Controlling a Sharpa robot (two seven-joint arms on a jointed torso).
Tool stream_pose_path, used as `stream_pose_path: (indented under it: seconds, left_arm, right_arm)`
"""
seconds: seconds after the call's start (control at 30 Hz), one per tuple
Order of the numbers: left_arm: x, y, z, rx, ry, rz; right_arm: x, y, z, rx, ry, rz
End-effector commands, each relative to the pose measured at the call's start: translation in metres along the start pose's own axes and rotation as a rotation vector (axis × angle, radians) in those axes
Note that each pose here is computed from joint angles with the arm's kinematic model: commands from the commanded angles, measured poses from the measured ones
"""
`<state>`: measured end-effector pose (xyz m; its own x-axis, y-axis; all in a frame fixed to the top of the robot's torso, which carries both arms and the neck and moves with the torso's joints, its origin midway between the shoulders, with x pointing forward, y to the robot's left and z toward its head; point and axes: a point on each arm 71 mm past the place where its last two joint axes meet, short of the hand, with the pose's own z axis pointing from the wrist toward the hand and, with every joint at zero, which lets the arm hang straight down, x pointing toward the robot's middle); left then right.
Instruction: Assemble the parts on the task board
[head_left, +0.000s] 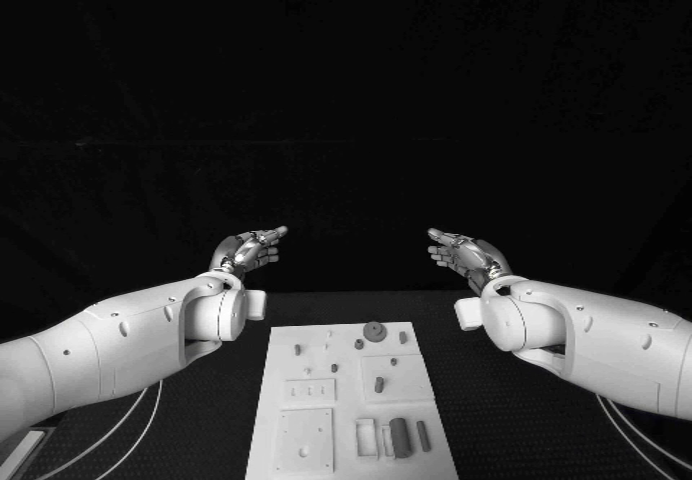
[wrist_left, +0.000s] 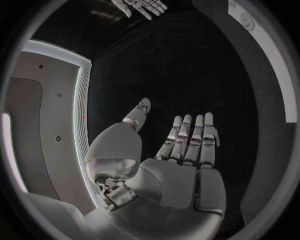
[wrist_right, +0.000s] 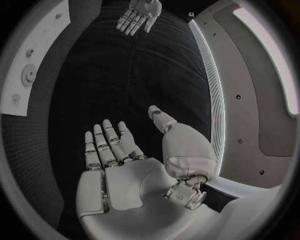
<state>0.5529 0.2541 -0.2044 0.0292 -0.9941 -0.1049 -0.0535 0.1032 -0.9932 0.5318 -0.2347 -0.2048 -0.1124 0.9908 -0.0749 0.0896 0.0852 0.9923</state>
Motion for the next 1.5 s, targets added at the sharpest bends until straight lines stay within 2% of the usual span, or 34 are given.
stream_pose_path:
  seconds: [0.03, 0.17, 0.33, 0.37, 0.43, 0.5, 0.6, 0.73, 0.97, 1.07, 1.23, 1.37, 1.5]
  left_arm:
    - [0.0029, -0.0006, 0.0074, -0.072, 0.11, -0.039]
    - [-0.003, -0.0051, 0.0144, -0.079, 0.113, -0.032]
    - [-0.0037, -0.0057, 0.0153, -0.079, 0.114, -0.031]
    - [-0.0054, -0.0016, 0.0089, -0.1, 0.179, -0.015]
    - [-0.0067, -0.0018, 0.007, -0.091, 0.187, 0.023]
    - [-0.0073, -0.0019, 0.0057, -0.086, 0.196, 0.038]
    - [-0.0081, -0.0019, 0.0042, -0.084, 0.205, 0.043]
    - [-0.0082, -0.002, 0.0008, -0.087, 0.218, 0.039]
    - [0.0027, -0.0049, -0.0117, -0.085, 0.271, 0.019]
    - [0.0061, -0.0077, -0.0174, -0.084, 0.29, 0.012]
    - [0.0089, -0.018, -0.0236, -0.061, 0.314, 0.013]
    - [0.0131, -0.0264, -0.0296, -0.048, 0.336, 0.003]
    - [0.0141, -0.0311, -0.0323, -0.041, 0.344, -0.003]
  right_arm:
    - [0.006, -0.002, 0.005, 0.096, 0.187, -0.026]
    - [-0.001, 0.002, 0.011, 0.123, 0.218, -0.052]
    - [-0.003, 0.004, 0.014, 0.134, 0.229, -0.063]
    - [-0.019, 0.01, 0.028, 0.01, 0.132, -0.38]
    - [-0.017, 0.01, 0.029, -0.013, 0.16, -0.462]
    - [-0.015, 0.01, 0.031, -0.044, 0.213, -0.601]
    - [-0.012, 0.011, 0.034, -0.084, 0.237, -0.725]
    - [-0.012, 0.012, 0.033, -0.109, 0.253, -0.817]
    - [-0.01, 0.017, 0.033, -0.17, 0.271, -0.958]
    - [-0.005, 0.017, 0.035, -0.201, 0.284, -1.044]
    - [0.006, 0.018, 0.037, -0.239, 0.302, -1.118]
    - [0.022, 0.02, 0.032, -0.285, 0.333, -1.199]
    - [0.035, 0.02, 0.032, -0.32, 0.343, -1.254]
